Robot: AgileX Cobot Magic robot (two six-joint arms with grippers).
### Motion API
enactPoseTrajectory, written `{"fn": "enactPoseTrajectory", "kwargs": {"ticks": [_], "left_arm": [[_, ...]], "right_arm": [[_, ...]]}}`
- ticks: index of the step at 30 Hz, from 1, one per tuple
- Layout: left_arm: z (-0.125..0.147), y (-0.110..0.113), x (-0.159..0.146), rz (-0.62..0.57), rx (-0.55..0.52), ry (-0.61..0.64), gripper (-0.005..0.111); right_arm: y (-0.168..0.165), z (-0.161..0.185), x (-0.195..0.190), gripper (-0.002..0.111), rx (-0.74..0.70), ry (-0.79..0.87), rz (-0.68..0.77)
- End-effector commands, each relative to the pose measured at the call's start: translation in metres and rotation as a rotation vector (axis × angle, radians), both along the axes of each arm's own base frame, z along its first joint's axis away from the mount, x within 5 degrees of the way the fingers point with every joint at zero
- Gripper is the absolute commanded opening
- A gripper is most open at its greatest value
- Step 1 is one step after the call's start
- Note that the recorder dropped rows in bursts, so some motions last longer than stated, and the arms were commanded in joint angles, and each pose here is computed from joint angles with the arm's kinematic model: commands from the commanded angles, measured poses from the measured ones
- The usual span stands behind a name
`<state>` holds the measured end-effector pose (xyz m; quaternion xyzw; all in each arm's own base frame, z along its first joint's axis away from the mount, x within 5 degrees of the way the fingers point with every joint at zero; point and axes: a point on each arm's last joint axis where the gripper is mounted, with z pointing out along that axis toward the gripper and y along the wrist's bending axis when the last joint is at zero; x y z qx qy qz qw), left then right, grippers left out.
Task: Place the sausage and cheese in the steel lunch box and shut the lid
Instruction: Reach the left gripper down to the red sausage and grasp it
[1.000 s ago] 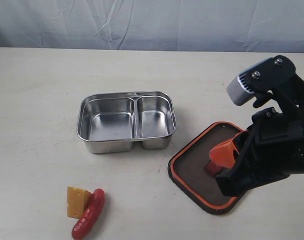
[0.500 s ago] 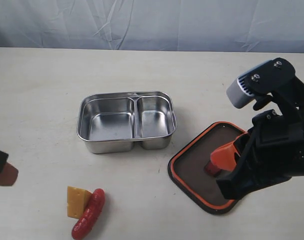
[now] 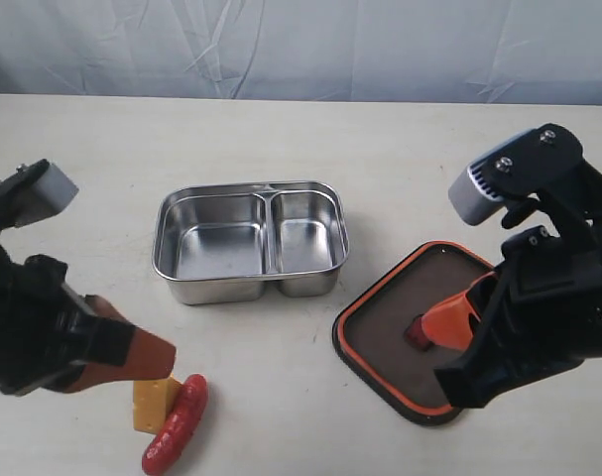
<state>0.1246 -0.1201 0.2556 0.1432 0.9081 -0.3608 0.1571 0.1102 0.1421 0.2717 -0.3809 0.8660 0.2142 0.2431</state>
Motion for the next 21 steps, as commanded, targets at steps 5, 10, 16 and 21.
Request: {"fn": "enactPoseTrajectory", "kwargs": {"ticks": [5, 10, 16, 21], "left_arm": [[-0.012, -0.004, 0.014, 0.042, 0.037, 0.000, 0.003], [-0.034, -0.008, 0.010, -0.074, 0.133, 0.169, 0.037], [-0.057, -0.016, 0.013, -0.088, 0.290, 0.207, 0.055], [-0.072, -0.025, 0.018, -0.070, 0.364, 0.177, 0.055]], "right_arm": [[-0.003, -0.003, -0.006, 0.000, -0.042, 0.042, 0.026], [-0.003, -0.003, -0.004, 0.000, -0.040, 0.022, 0.024], [-0.005, -0.004, -0.006, 0.000, -0.069, 0.033, 0.035], [-0.005, -0.004, -0.006, 0.000, -0.069, 0.033, 0.035]]}}
